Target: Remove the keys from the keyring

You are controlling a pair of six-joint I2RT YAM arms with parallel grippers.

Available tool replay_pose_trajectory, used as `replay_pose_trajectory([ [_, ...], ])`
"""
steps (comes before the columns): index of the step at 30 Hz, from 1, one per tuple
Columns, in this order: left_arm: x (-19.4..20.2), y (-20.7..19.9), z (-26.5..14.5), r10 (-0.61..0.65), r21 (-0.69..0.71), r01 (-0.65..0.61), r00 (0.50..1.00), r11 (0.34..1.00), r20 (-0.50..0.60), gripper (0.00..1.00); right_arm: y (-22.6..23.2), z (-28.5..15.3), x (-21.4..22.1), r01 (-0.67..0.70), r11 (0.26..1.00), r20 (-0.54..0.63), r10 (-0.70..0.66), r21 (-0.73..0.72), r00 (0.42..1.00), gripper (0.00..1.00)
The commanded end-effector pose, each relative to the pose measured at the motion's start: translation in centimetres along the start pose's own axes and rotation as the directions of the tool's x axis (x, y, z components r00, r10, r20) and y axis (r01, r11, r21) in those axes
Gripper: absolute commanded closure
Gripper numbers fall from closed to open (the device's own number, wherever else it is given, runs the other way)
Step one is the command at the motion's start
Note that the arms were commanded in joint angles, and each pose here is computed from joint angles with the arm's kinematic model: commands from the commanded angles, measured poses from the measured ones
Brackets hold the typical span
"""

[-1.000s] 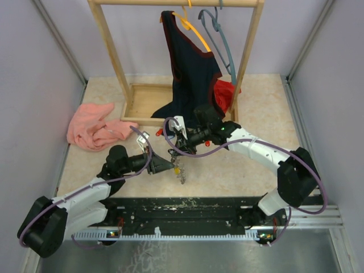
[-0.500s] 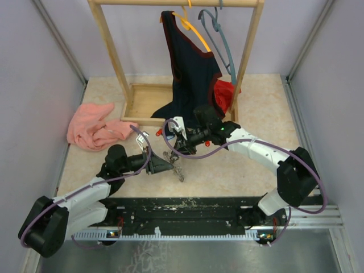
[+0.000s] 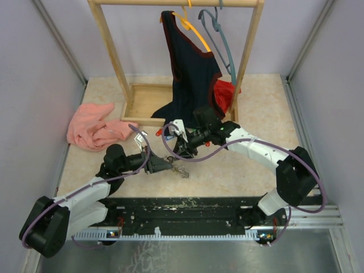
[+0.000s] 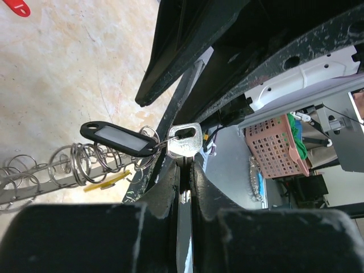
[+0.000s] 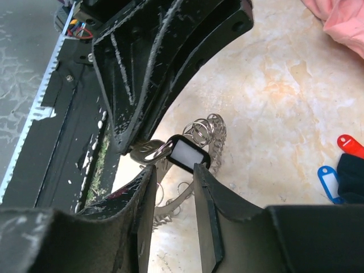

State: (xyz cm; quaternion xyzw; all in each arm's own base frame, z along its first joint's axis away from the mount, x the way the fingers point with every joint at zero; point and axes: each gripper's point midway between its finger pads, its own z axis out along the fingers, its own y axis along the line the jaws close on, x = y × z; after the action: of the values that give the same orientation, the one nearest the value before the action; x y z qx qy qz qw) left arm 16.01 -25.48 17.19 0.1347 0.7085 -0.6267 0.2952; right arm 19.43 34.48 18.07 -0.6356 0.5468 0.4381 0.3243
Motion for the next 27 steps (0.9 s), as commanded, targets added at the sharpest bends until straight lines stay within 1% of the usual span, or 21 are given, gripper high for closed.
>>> replay_pose_trajectory([
  [1,-0.3,-0.5,-0.2,0.018,0.027,-0.018,1.0,0.999,0.011,1.0,1.0,-1.0,-2.9,0.147,0.989,0.049,-0.146,-0.026,0.988,0.65],
  [7,0.1,-0.5,-0.1,-0.013,0.034,0.013,1.0,0.999,-0.017,1.0,2.2,-2.0,-3.1,0.285,0.958,0.051,-0.283,-0.037,0.958,0.61],
  [11,0.2,-0.6,0.0,-0.034,0.04,0.036,0.999,0.999,-0.042,1.0,3.0,-2.4,-3.2,0.426,0.903,0.049,-0.424,-0.052,0.904,0.59],
  [14,0.2,-0.9,0.2,-0.045,0.053,0.048,0.997,0.997,-0.067,1.0,3.4,-2.1,-2.7,0.511,0.858,0.019,-0.51,-0.054,0.86,0.57],
  [17,0.3,-1.3,0.3,-0.062,0.071,0.069,0.994,0.995,-0.094,1.0,3.4,-1.6,-2.3,0.552,0.832,-0.013,-0.554,-0.049,0.833,0.57],
  [20,0.4,-1.6,0.3,-0.08,0.081,0.089,0.99,0.993,-0.112,1.0,3.5,-1.1,-2.0,0.572,0.819,-0.03,-0.574,-0.043,0.818,0.57],
  [27,0.2,-2.3,0.0,-0.086,0.082,0.096,0.989,0.992,-0.119,1.0,3.4,-0.4,-1.2,0.626,0.779,-0.081,-0.626,-0.028,0.776,0.58],
])
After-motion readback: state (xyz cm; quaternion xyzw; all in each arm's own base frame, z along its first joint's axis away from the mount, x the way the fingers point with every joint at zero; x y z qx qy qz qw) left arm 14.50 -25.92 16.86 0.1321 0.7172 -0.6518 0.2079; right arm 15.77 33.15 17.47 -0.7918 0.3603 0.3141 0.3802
